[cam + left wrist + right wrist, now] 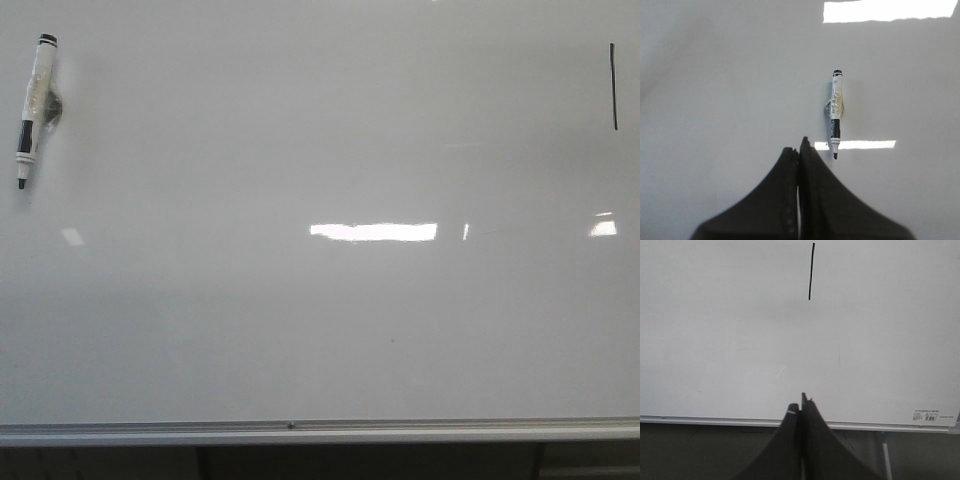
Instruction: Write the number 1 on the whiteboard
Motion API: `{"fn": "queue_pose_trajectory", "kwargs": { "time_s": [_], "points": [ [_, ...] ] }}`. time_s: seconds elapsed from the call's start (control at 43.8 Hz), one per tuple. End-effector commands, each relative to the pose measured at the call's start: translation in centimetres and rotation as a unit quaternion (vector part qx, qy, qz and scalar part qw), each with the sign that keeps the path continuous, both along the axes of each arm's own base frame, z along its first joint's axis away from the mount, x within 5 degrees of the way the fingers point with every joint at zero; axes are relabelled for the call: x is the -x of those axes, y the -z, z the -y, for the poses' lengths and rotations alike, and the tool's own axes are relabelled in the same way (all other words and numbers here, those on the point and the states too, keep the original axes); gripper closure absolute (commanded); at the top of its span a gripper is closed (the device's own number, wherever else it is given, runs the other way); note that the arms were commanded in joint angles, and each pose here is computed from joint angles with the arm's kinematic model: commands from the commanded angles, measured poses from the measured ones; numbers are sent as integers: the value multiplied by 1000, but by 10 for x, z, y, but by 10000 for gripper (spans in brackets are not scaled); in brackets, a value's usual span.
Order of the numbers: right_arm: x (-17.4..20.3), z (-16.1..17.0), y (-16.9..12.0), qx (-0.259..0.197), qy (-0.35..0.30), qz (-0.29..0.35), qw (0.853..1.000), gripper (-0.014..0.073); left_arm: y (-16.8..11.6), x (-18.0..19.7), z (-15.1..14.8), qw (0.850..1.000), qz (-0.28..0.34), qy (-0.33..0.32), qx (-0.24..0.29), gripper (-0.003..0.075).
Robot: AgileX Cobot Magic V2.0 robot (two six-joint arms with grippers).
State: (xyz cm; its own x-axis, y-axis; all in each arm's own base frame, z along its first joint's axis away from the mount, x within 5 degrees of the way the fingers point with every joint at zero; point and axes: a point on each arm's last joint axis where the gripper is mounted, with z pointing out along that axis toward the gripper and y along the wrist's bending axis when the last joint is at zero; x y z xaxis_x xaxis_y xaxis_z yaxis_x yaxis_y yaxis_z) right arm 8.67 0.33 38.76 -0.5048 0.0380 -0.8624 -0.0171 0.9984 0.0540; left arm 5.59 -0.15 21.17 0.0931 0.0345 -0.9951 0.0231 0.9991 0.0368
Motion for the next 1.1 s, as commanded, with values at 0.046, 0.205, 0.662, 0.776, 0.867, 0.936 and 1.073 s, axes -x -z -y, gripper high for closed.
{"fn": "queue_pose_trajectory", "kwargs": {
  "time_s": [0.046,0.205,0.662,0.776,0.867,0.936,1.073],
  "points": [
    [-2,2,-12,7,7,44,999,663,0,1,0,999,40,4,7,741],
    [-2,1,-12,7,5,45,999,663,0,1,0,999,40,4,7,741],
    [27,3,37,9,27,212,977,663,0,1,0,999,40,4,7,741],
    [32,4,68,10,34,255,966,663,0,1,0,999,40,4,7,741],
    [37,4,90,10,39,281,959,663,0,1,0,999,40,4,7,741],
    [37,4,107,11,41,286,957,663,0,1,0,999,40,4,7,741],
    [39,5,131,11,44,297,954,663,0,1,0,999,40,4,7,741]
  ]
}}
